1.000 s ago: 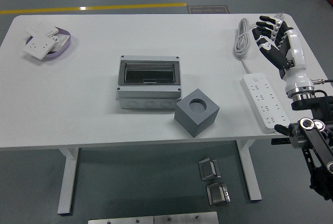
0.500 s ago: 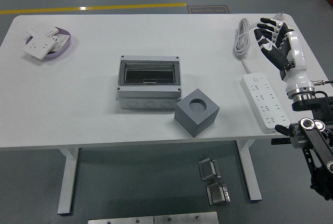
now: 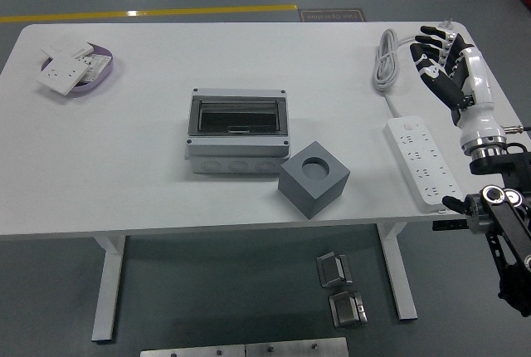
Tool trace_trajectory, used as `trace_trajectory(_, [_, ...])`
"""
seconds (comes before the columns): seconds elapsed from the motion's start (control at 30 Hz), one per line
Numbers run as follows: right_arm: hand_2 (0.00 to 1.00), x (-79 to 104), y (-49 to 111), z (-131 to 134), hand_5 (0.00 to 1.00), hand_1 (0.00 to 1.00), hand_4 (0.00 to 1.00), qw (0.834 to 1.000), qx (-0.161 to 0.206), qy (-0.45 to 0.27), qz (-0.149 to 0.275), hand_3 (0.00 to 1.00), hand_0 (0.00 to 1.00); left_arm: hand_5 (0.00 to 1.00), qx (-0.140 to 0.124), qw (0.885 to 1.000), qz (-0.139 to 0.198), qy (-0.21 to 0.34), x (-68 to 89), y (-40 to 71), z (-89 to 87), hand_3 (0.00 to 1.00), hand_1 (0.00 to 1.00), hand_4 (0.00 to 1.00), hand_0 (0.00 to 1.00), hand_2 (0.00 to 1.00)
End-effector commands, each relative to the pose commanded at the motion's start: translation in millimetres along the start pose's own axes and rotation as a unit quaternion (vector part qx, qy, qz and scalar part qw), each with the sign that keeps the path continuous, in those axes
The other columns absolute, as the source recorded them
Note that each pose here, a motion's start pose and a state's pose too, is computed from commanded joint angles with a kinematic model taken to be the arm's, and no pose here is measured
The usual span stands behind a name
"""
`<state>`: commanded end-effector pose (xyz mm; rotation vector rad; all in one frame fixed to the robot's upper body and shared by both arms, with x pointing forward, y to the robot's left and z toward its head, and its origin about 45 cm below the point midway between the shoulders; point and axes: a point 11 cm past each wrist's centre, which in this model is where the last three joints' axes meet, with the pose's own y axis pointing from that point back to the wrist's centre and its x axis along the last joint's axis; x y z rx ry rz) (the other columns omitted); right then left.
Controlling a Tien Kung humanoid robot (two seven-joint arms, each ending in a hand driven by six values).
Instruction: Pick up the cylinder from the cube,place it in the box,flap close box
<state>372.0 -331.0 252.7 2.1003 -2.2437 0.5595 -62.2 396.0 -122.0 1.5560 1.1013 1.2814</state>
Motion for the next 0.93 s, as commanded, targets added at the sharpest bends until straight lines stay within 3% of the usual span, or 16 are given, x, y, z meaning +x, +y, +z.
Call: trace_trajectory(0.93, [0.691,2.2,-1.6,1.1,0.435,0.707,0.738,1.0,-0.003,0.008,0.001,0.693,0.785,0.197,-0.002,1.0,0.007,0.001,7.6,0.1,1.8,0.582,0.623,0.608,0.586,0.53])
